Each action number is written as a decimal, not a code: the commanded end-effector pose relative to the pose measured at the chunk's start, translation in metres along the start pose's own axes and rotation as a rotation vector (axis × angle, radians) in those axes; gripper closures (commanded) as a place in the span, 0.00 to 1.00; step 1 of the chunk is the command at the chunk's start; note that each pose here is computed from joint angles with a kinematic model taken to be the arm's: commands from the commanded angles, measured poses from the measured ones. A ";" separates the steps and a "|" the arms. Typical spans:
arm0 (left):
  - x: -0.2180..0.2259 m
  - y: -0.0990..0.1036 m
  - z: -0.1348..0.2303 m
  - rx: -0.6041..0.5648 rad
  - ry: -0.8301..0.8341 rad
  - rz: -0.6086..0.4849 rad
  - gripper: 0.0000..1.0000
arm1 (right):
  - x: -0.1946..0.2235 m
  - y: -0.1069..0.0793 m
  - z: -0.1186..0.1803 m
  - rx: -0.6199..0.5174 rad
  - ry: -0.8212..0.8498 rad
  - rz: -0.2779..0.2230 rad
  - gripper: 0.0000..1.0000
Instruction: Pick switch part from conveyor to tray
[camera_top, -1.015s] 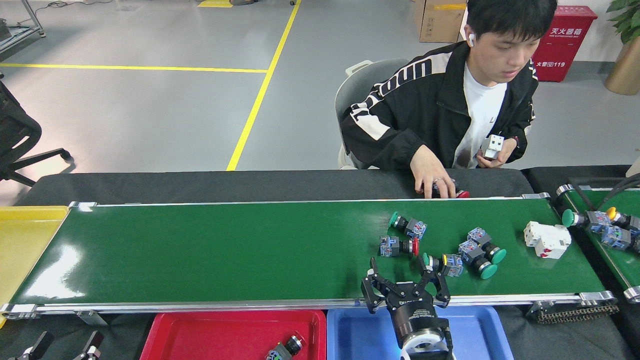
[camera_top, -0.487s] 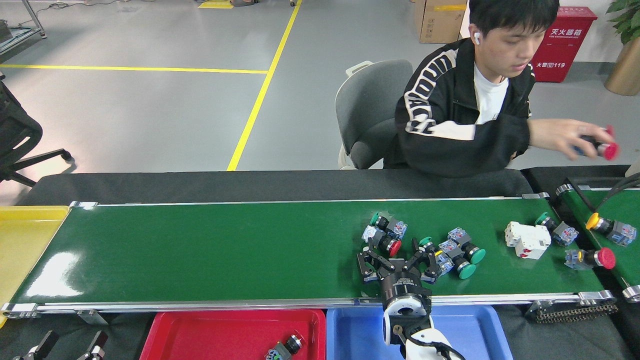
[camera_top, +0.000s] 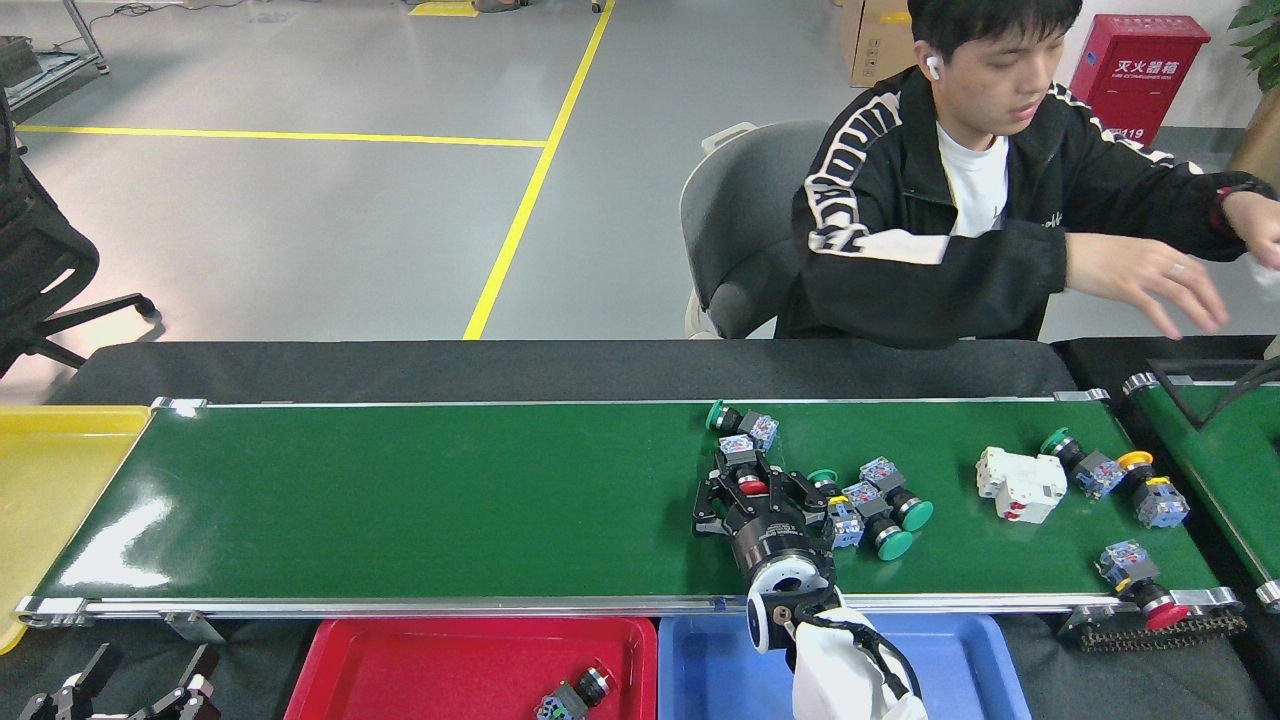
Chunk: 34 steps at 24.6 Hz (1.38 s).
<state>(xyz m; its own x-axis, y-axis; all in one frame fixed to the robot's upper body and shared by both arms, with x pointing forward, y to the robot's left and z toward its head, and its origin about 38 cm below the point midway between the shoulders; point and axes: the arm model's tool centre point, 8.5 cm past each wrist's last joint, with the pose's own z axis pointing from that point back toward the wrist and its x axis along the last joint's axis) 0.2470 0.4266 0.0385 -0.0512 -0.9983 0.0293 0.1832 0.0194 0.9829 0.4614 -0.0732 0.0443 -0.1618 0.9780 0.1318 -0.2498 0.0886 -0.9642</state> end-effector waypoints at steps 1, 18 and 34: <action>-0.004 0.006 0.001 0.013 0.004 -0.015 0.00 | 0.007 -0.019 0.000 -0.052 -0.056 -0.001 0.90; -0.007 0.002 0.008 0.001 0.008 -0.012 0.00 | 0.125 0.041 0.190 -0.016 -0.777 0.043 0.04; 0.034 0.029 -0.038 0.032 -0.227 -0.104 0.00 | -0.066 -0.032 0.126 -0.228 0.055 -0.083 0.04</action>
<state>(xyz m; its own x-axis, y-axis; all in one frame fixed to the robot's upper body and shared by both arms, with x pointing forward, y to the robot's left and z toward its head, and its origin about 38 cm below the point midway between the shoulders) 0.2798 0.3955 0.0516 -0.2536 -0.9672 -0.0133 0.1657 -0.0570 0.9845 0.3583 -0.1497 0.0894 -0.1479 0.9673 0.2061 -0.0823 0.1956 -0.9772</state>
